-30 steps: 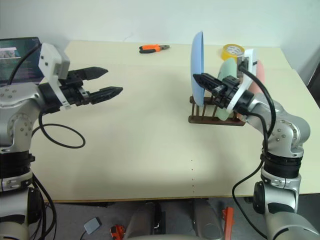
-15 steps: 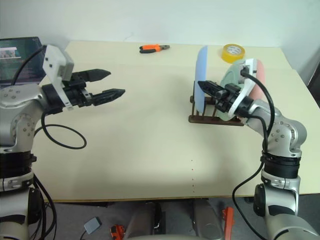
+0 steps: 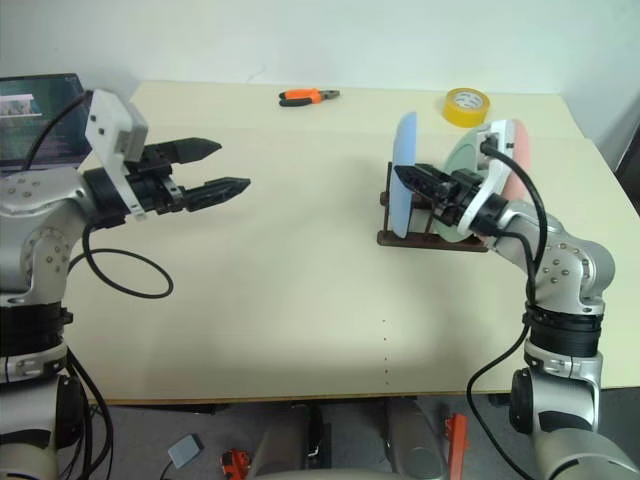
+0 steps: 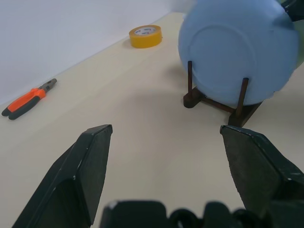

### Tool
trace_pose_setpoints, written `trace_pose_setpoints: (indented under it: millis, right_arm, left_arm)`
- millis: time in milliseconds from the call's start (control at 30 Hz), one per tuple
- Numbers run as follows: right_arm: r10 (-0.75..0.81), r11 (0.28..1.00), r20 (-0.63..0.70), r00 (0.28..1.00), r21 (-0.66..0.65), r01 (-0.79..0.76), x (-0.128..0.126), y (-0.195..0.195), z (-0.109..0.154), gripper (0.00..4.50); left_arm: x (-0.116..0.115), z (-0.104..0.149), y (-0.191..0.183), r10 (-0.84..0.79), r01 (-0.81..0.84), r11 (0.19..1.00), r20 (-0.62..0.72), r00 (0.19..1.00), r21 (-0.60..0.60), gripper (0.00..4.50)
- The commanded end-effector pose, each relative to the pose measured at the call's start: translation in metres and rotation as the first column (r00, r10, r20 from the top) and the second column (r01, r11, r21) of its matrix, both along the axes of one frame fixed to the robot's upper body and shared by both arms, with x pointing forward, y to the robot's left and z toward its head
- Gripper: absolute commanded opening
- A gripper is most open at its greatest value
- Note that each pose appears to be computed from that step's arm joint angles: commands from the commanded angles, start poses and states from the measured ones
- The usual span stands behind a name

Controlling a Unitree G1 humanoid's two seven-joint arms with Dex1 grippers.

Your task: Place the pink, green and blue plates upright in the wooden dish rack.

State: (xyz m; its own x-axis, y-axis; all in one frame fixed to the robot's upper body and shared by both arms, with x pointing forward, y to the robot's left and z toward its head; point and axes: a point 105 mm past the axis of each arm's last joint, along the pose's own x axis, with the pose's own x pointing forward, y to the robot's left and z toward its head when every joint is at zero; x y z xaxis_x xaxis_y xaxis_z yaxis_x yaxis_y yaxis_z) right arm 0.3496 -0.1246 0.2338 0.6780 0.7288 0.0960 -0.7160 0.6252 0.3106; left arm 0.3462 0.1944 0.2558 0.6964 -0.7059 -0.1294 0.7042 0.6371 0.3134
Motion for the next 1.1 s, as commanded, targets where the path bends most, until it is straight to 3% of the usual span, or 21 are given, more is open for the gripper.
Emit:
trace_pose_setpoints:
  millis: [33, 133, 367, 600, 967, 1100]
  right_arm:
    - [-0.016, 0.999, 0.071, 0.997, -0.03, 0.019, -0.003, -0.003, 0.01, 2.96]
    - [-0.021, 0.998, 0.104, 0.994, -0.055, 0.027, -0.003, -0.003, 0.014, 3.97]
    - [0.011, 0.948, 0.311, 0.95, -0.307, 0.089, -0.018, -0.014, 0.042, 3.97]
    - [0.027, 0.858, 0.358, 0.933, -0.488, 0.162, -0.041, -0.046, 0.055, 3.97]
    - [-0.092, 0.741, 0.235, 0.968, -0.633, 0.225, -0.06, -0.082, 0.013, 0.2]
    - [-0.146, 0.679, 0.184, 0.972, -0.696, 0.234, -0.063, -0.091, -0.006, 0.05]
  left_arm:
    - [-0.004, 0.012, -0.002, -0.007, 0.007, 1.0, 0.052, 0.999, 0.014, 4.03]
    - [-0.003, 0.013, -0.002, -0.008, 0.007, 1.0, 0.053, 0.999, 0.015, 4.03]
    - [-0.004, 0.014, -0.003, -0.018, 0.016, 1.0, 0.058, 0.998, 0.024, 4.03]
    - [-0.011, 0.023, -0.019, -0.104, 0.1, 0.994, 0.089, 0.991, 0.048, 4.03]
    - [-0.008, 0.017, -0.046, -0.217, 0.212, 0.975, 0.068, 0.974, 0.069, 4.03]
    - [-0.006, 0.015, -0.053, -0.24, 0.236, 0.969, 0.062, 0.969, 0.074, 4.03]
